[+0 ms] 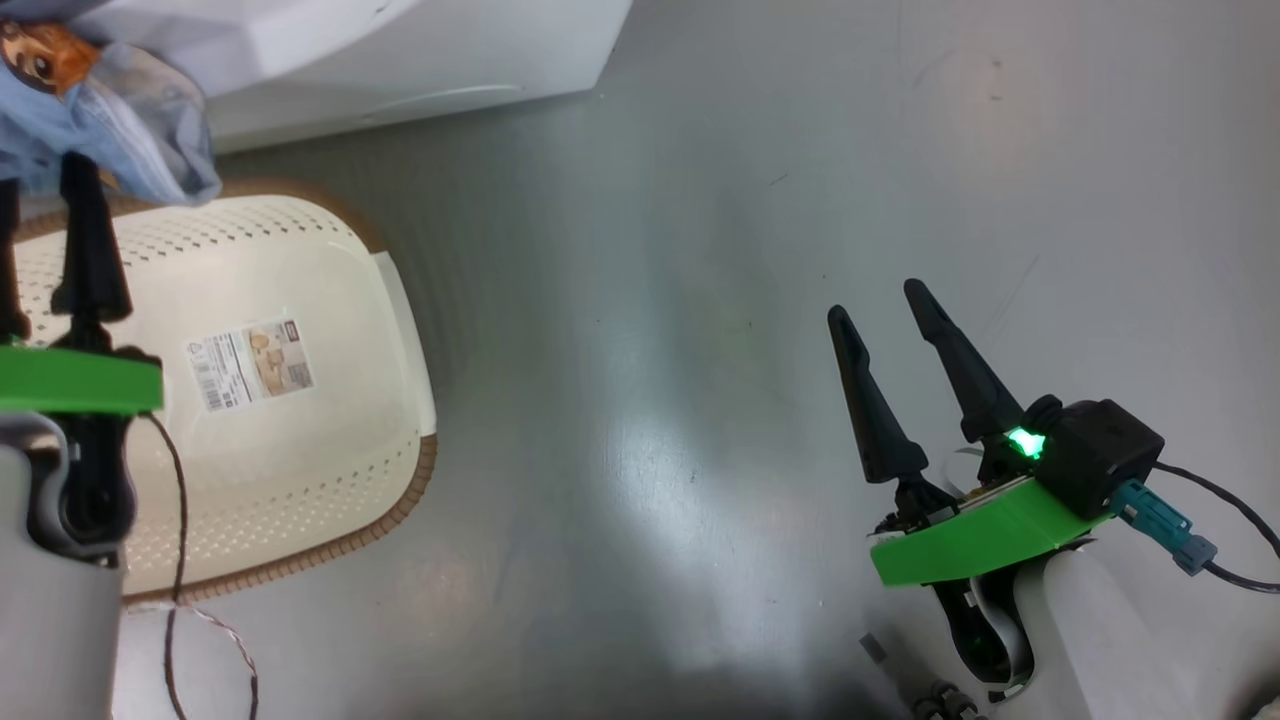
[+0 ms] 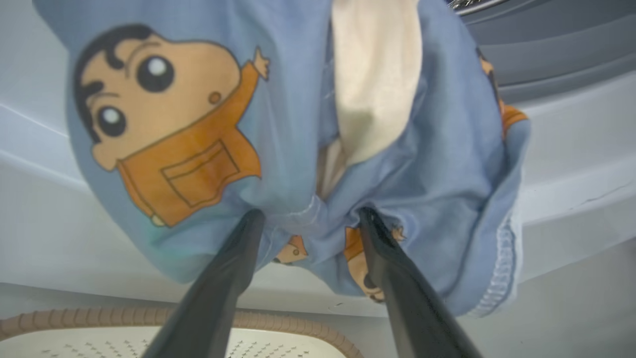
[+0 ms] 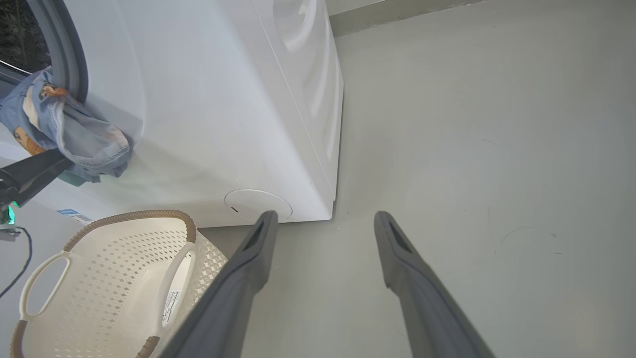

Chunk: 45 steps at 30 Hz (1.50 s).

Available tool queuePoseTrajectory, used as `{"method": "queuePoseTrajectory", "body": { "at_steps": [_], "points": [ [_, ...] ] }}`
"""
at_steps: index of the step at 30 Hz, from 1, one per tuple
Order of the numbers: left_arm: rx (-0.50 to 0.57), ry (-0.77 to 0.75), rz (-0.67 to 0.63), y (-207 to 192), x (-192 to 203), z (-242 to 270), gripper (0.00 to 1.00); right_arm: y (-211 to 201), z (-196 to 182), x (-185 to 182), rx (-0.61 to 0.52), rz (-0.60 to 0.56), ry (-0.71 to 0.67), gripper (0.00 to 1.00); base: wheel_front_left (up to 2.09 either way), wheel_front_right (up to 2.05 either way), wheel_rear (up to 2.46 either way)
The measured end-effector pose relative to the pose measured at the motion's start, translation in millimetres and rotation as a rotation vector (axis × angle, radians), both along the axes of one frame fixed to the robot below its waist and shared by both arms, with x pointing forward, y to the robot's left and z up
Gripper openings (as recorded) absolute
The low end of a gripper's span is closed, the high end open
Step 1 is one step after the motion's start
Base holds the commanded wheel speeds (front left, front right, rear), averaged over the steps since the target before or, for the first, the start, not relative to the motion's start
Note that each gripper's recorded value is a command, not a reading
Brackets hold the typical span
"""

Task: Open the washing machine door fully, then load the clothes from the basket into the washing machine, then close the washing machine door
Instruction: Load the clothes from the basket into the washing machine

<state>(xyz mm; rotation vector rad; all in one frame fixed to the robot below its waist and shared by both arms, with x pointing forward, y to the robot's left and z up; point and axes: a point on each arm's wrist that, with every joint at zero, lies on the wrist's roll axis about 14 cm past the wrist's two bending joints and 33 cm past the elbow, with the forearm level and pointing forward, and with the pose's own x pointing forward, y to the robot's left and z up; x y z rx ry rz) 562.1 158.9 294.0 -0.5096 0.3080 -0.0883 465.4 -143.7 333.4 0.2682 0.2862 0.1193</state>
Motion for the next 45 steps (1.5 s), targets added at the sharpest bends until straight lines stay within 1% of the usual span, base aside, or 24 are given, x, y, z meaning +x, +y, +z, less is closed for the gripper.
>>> {"method": "queuePoseTrajectory", "body": {
  "at_steps": [4,6,7,8,9,10,11,18,23,26,30,35,38,42,45],
  "points": [
    [-0.031,0.006,0.001,-3,7,-3,1.0,0,-4,1,0.0,0.002,0.005,1.0,0.0,0.0,0.0],
    [-0.026,-0.001,-0.013,-4,12,-3,1.0,0,-4,4,0.001,0.0,0.001,1.0,0.0,0.0,0.0],
    [-0.007,-0.01,-0.032,-5,15,-2,1.0,0,-4,5,0.003,-0.001,0.0,1.0,0.0,0.0,0.0],
    [0.026,-0.024,-0.059,-5,18,0,0.83,-1,-5,5,0.004,-0.003,0.002,1.0,0.0,0.0,0.0],
    [0.033,-0.032,-0.051,-1,22,1,0.43,-1,-6,4,0.004,-0.005,0.005,1.0,0.0,0.0,0.0],
    [0.023,-0.035,-0.031,3,25,2,0.23,-2,-7,4,0.003,-0.005,0.008,1.0,0.0,0.0,0.0],
    [0.021,-0.038,-0.029,3,27,2,0.0,-2,-8,4,0.003,-0.005,0.01,1.0,0.0,0.0,0.0],
    [0.052,-0.076,-0.056,-1,26,15,0.0,1,-6,6,0.008,-0.001,0.004,1.0,0.0,0.0,0.0],
    [0.086,-0.095,-0.072,1,13,24,0.0,4,-2,7,0.015,0.007,-0.006,1.0,0.0,0.0,0.0],
    [0.139,-0.126,-0.073,8,9,35,0.0,6,1,7,0.018,0.011,-0.012,1.0,0.0,0.0,0.0],
    [0.2,-0.22,-0.049,18,16,66,0.0,8,8,8,0.024,0.015,-0.025,1.0,0.0,0.0,0.0],
    [0.262,-0.297,-0.075,15,22,91,0.0,8,15,8,0.027,0.014,-0.038,1.0,0.0,0.0,0.0],
    [0.314,-0.35,-0.125,8,34,104,0.0,6,17,7,0.024,0.01,-0.041,1.0,0.0,0.0,0.0],
    [0.345,-0.419,-0.148,3,59,126,0.0,4,19,6,0.023,0.003,-0.042,1.0,0.0,0.0,0.0],
    [0.37,-0.433,-0.169,-3,81,133,0.0,1,18,4,0.019,-0.002,-0.037,1.0,0.0,0.0,0.0]
  ]
}}
